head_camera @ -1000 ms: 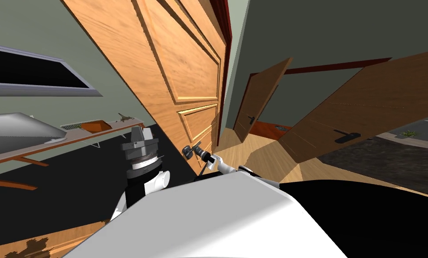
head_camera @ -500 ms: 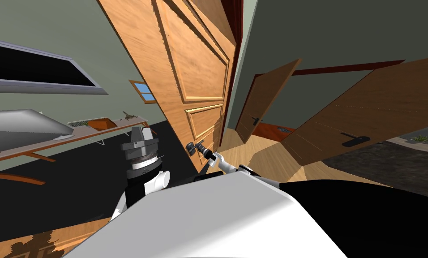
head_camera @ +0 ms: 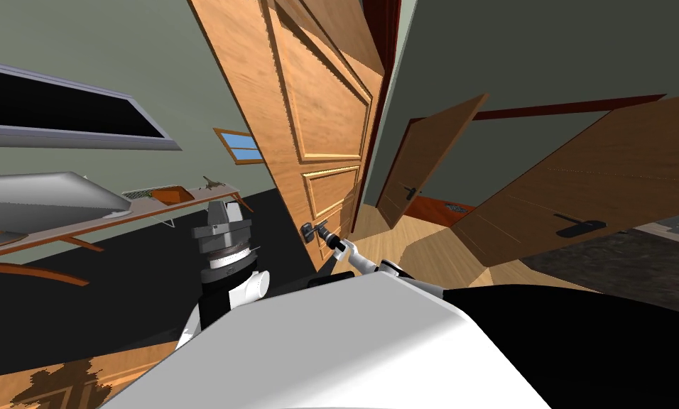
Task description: Push the door open
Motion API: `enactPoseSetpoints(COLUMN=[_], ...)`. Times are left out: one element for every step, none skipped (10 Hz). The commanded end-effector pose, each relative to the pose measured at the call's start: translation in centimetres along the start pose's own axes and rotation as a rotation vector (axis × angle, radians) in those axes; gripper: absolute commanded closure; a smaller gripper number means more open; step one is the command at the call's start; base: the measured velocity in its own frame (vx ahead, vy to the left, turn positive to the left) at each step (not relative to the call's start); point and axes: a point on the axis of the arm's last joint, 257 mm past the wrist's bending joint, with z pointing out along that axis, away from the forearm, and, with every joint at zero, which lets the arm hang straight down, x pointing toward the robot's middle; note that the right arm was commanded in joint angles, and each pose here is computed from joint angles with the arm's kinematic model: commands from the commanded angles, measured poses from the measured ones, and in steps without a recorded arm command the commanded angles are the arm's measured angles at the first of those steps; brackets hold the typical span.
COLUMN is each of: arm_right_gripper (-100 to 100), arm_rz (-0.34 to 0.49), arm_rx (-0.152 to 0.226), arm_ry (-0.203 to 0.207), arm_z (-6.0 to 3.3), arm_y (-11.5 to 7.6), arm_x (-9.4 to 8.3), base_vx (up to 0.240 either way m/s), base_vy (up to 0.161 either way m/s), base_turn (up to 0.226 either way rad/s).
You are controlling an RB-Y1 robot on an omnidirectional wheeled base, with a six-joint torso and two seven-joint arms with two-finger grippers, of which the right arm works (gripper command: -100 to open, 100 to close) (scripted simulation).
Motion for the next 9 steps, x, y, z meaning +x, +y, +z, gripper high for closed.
enactPoseSetpoints(arm_right_gripper=[100,100,100,100,100,100,100,100,100], arm_rz=[-0.008,-0.010,-0.011,-0.012,-0.013,-0.014,-0.014,-0.014,-0.014], arm_rx=[0.000,0.001,0.001,0.002,0.002,0.002,0.002,0.002,0.002], arm_ry=[-0.039,-0.055,-0.070,-0.086,-0.102,-0.117,-0.133,-0.149,-0.165], arm_z=[0.03,-0.04,-0.12,-0.21,-0.31,-0.42,-0.54,-0.67,-0.80], arm_y=[0.2,0.2,0.2,0.2,0.2,0.2,0.2,0.2,0.2], arm_x=[-2.3,-3.2,-4.1,-4.9,-5.8,-6.6,-7.5,-8.3,-9.1], base_vx=[0.010,0.027,0.030,0.047,0.057,0.053,0.032,0.026,0.028], base_vy=[0.094,0.101,0.107,0.105,0.093,0.092,0.091,0.095,0.101], base_turn=[0.012,0.031,0.021,0.023,0.029,0.041,0.021,0.030,0.035])
